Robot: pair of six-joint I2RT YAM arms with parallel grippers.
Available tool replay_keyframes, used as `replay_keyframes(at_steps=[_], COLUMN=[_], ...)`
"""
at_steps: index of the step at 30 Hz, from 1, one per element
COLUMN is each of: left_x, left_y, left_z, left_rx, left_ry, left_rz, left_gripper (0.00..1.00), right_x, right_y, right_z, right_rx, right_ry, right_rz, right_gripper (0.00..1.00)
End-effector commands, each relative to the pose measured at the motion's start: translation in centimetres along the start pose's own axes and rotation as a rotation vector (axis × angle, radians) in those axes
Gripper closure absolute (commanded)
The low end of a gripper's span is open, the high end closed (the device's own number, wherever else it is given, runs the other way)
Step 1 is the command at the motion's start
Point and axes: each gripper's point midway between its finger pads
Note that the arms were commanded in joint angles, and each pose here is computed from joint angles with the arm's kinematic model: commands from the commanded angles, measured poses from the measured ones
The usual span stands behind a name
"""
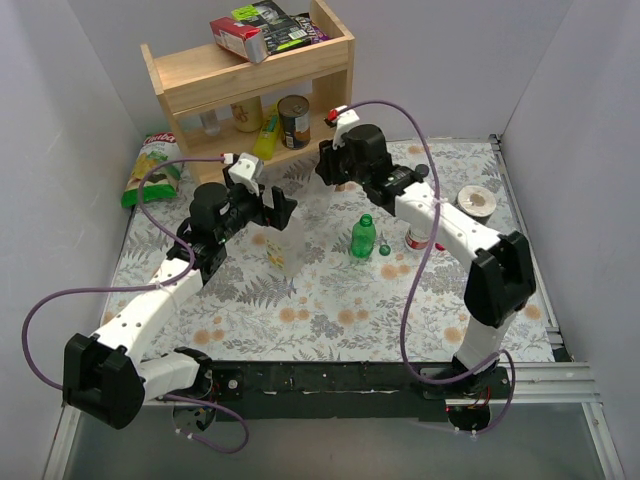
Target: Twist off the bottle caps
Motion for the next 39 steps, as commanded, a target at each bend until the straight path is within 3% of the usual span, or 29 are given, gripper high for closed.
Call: replay_keyframes(at_steps=[1, 3, 6, 10, 17, 26, 35, 36, 37, 39], left_x=[-3.2, -3.9, -7.8, -10.2, -15.4, -17.7, -18.6, -18.6, -18.4, -18.5], left_y=[-0.9, -2.1, -2.4, -1.3, 1.8, 3.1, 2.6, 2.5, 2.2, 1.9], left_z=[3.8, 2.8, 3.4, 4.5, 2.5, -0.5, -2.1, -2.2, -2.3, -2.6], left_rx=[-0.050, 0.008, -0.012, -0.060, -0.033, 0.053, 0.080, 0.081, 0.085, 0.097], left_ry=[-0.087, -0.140, -0.142, -0.114, -0.143, -0.113, -0.062, -0.059, -0.055, -0.042], left_rz=[-0.071, -0.064, -0.181, -0.291, -0.611, -0.813, -0.793, -0.783, -0.762, -0.755], left_gripper=[0.03, 0.05, 0.03, 0.02, 0.02, 0.02, 0.02, 0.03, 0.16, 0.27], right_x=[0.2, 0.5, 1.5, 2.6, 4.9, 6.6, 9.1, 9.1, 9.2, 9.2], right_y=[6.5, 8.6, 11.7, 15.7, 21.3, 22.9, 22.1, 22.0, 22.0, 22.0], right_z=[6.2, 6.4, 6.5, 6.8, 6.3, 6.2, 5.6, 5.4, 5.4, 5.0], right_rx=[-0.145, -0.127, -0.112, -0.109, -0.100, -0.093, -0.068, -0.063, -0.066, -0.066], right_ry=[0.010, 0.010, 0.004, 0.001, -0.013, -0.054, -0.081, -0.084, -0.083, -0.088], right_rz=[0.021, 0.036, 0.097, 0.177, 0.304, 0.404, 0.565, 0.565, 0.570, 0.572], right_gripper=[0.99, 0.99, 0.99, 0.99, 0.99, 0.99, 0.99, 0.99, 0.99, 0.99])
Point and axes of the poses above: each gripper's point midway between its finger pads, its own y axis back along the fingers, its own x axis along the line the jaws close on, z = x × y, and after that the axes turned 5 degrees about y, right-handed
